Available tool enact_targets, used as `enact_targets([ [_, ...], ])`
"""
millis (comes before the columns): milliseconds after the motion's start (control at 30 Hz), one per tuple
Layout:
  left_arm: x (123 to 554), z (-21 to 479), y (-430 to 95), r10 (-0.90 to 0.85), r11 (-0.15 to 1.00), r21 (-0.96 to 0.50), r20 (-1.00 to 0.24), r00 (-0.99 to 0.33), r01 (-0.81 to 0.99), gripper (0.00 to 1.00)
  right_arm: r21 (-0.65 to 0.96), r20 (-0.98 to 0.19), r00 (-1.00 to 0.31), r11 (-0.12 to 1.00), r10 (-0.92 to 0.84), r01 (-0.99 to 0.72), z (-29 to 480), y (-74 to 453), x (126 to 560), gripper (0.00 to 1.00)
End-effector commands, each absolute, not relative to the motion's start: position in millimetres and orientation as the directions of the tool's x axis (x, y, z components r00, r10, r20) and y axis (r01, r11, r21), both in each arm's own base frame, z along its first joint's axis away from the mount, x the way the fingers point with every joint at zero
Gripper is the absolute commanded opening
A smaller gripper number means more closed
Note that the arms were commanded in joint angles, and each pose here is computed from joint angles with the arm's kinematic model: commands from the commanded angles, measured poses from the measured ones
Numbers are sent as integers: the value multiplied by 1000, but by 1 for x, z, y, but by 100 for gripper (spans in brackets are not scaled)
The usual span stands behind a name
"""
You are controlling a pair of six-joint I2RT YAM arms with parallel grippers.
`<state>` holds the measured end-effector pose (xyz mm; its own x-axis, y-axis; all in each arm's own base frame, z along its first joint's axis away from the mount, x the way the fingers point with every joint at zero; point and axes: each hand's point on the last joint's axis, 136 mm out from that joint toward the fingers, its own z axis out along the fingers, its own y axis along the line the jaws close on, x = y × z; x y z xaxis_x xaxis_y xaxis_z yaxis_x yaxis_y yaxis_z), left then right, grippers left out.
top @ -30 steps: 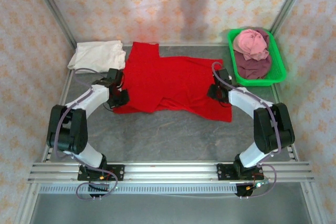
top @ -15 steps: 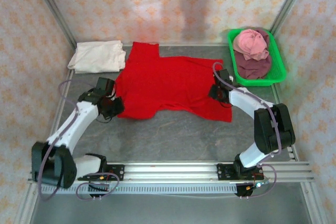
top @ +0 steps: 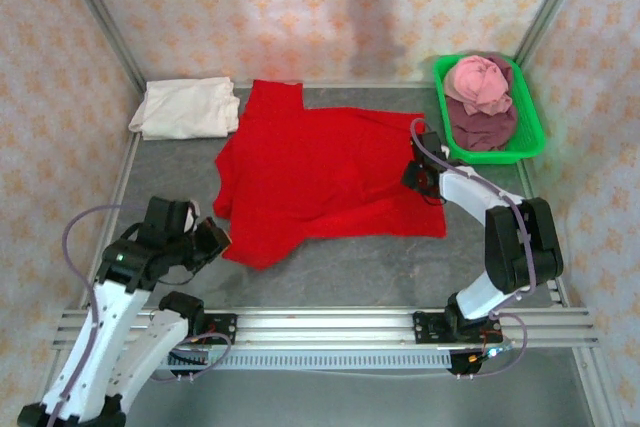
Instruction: Fold and stack the t-shirts
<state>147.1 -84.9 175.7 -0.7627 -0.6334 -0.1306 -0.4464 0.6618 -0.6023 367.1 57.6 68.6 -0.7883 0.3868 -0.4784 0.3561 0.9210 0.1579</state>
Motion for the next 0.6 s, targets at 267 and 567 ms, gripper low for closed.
enact_targets([
  [267,106,147,-93,-702,505,-697,11,-712,-509,31,177,-512,-763,918,394,355,86,55,365,53],
  [567,172,246,-96,-570,695,-677,-315,-759,-241,49,174,-521,-758,918,393,357,95,56,371,55],
])
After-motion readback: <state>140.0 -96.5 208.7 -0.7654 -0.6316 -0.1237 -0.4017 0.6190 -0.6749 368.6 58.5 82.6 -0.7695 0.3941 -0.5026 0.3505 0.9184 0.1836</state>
